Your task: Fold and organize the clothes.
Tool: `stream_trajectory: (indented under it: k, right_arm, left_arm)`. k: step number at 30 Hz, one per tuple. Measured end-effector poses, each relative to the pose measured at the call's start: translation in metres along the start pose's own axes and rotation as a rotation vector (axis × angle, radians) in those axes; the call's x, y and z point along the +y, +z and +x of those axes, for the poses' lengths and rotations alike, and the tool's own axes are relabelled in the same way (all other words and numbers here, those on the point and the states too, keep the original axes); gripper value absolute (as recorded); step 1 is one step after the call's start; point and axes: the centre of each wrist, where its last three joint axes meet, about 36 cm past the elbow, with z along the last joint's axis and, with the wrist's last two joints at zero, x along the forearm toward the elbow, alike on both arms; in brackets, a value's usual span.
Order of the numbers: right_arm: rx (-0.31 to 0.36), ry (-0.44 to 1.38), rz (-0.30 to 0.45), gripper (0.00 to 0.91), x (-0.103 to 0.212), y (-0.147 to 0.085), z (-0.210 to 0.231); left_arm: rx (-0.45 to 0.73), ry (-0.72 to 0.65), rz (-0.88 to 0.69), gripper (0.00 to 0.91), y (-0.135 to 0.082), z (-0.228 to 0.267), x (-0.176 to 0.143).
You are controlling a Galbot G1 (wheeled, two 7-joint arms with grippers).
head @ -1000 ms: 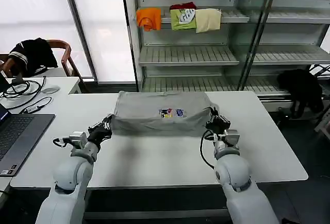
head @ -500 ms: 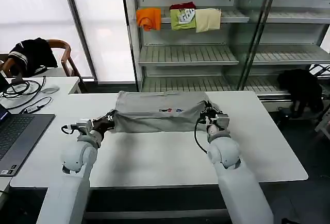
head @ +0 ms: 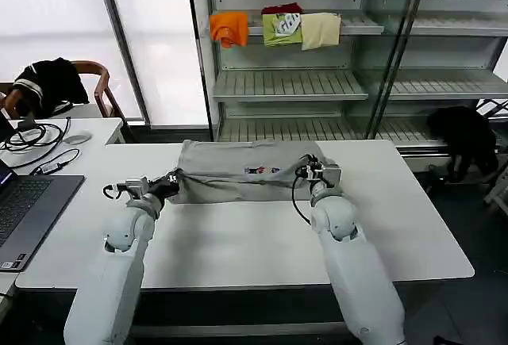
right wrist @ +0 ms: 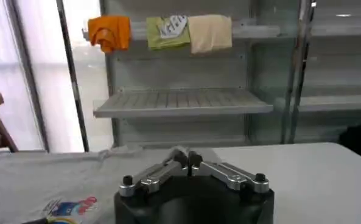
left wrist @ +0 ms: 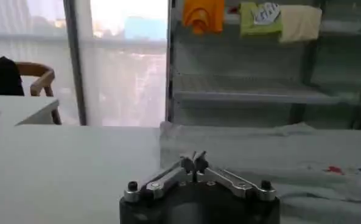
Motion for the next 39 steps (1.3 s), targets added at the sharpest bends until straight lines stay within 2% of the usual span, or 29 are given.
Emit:
stream_trajectory:
  k: [14, 29, 39]
  right_arm:
    - [0.064, 0.035, -0.088, 0.907, 0.017, -0.005, -0.007]
    - [0.047, 0.072, -0.108, 0.907, 0.003, -0.002, 0.017]
    - [0.009, 0.073, -0.088, 0.907, -0.013, 0.001, 0.047]
  left_arm:
    - [0.024, -0.023, -0.001, 0.907, 0.003, -0.005, -0.001]
    - [-0.008, -0.031, -0.02, 0.907, 0.002, 0.021, 0.004]
    - [-0.034, -0.009, -0.045, 0.907, 0.006, 0.05, 0.005]
